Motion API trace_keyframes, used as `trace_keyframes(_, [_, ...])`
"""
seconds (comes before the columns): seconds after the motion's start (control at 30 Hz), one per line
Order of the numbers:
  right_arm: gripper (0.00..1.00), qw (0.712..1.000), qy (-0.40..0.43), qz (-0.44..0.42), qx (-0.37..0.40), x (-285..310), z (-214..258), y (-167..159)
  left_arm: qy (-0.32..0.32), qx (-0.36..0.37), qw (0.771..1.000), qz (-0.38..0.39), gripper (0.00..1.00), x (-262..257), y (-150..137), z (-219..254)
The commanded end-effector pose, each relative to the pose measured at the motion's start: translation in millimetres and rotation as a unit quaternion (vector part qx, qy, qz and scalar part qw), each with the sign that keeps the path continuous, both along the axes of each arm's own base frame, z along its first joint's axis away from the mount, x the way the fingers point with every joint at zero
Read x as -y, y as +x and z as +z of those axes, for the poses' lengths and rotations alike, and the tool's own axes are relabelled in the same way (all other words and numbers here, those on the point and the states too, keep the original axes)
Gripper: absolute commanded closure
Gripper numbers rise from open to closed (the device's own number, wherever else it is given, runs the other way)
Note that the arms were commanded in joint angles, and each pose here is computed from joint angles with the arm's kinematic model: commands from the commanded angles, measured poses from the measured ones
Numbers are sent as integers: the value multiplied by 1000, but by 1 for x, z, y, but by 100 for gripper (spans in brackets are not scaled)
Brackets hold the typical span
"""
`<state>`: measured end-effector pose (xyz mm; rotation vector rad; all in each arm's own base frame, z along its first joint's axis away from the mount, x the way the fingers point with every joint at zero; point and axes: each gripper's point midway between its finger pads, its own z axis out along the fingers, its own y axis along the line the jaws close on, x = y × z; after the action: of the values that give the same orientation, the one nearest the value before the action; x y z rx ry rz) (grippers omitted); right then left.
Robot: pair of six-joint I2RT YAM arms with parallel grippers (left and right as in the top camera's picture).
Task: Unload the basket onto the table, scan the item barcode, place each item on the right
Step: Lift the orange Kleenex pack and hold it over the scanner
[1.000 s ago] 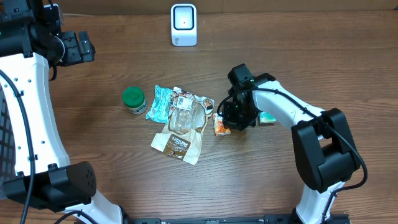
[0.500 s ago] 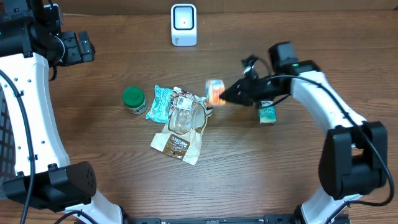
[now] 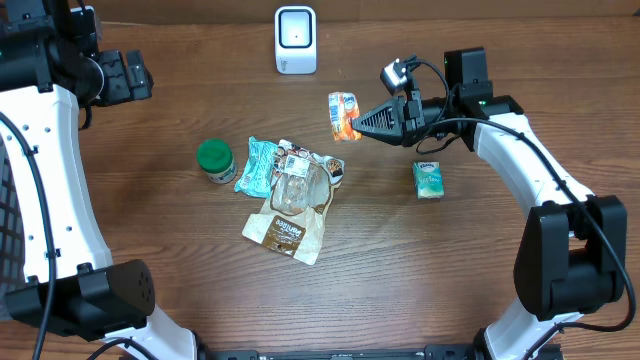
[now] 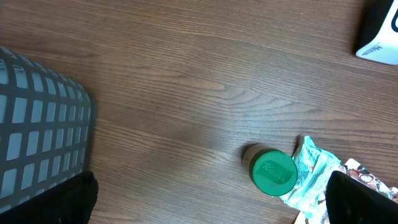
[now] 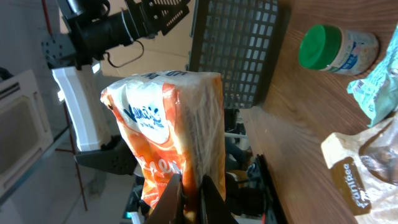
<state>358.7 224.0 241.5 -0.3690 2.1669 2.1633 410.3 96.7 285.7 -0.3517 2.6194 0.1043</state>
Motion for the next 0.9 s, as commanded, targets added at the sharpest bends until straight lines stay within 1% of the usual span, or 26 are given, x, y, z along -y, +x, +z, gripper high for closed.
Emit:
trace_keyframes(0.0, [96, 1000, 12, 14, -14, -1, 19, -3, 1, -7, 1000, -15, 0, 2, 2, -4])
trace_keyframes(0.1, [96, 1000, 2, 4, -21, -1, 17, 1, 1, -7, 1000, -15, 0, 2, 2, -4])
trace_keyframes(0.17, [96, 999, -22, -19, -27, -2, 9, 8, 1, -7, 1000, -15, 0, 2, 2, -4])
trace_keyframes(0.23, [96, 996, -64, -57, -41, -1, -7, 18, 1, -7, 1000, -15, 0, 2, 2, -4])
trace_keyframes(0.33, [96, 976, -161, -128, -70, 6, -46, 33, 1, -7, 1000, -15, 0, 2, 2, -4])
trace_keyframes(0.43, [96, 943, -269, -178, -85, 17, -85, 37, 1, -7, 1000, -15, 0, 2, 2, -4])
trace_keyframes(0.5, [96, 924, -323, -189, -77, 19, -95, 35, 1, -7, 1000, -15, 0, 2, 2, -4])
trace_keyframes(0.57, [96, 904, -371, -203, -59, 22, -95, 38, 1, -7, 1000, -15, 0, 2, 2, -5])
trace_keyframes(0.63, [96, 877, -421, -228, -29, 26, -84, 49, 1, -7, 1000, -15, 0, 2, 2, -4])
trace_keyframes(0.67, [96, 858, -450, -247, 3, 28, -69, 61, 1, -7, 1000, -15, 0, 2, 2, -4])
trace_keyframes(0.73, [96, 830, -480, -280, 44, 29, -47, 79, 1, -7, 1000, -14, 0, 2, 2, -4])
trace_keyframes(0.77, [96, 809, -497, -305, 73, 31, -34, 92, 1, -7, 1000, -15, 0, 2, 2, -4])
trace_keyframes(0.87, [96, 762, -521, -357, 145, 27, -2, 122, 1, -7, 1000, -15, 1, 2, 2, -4])
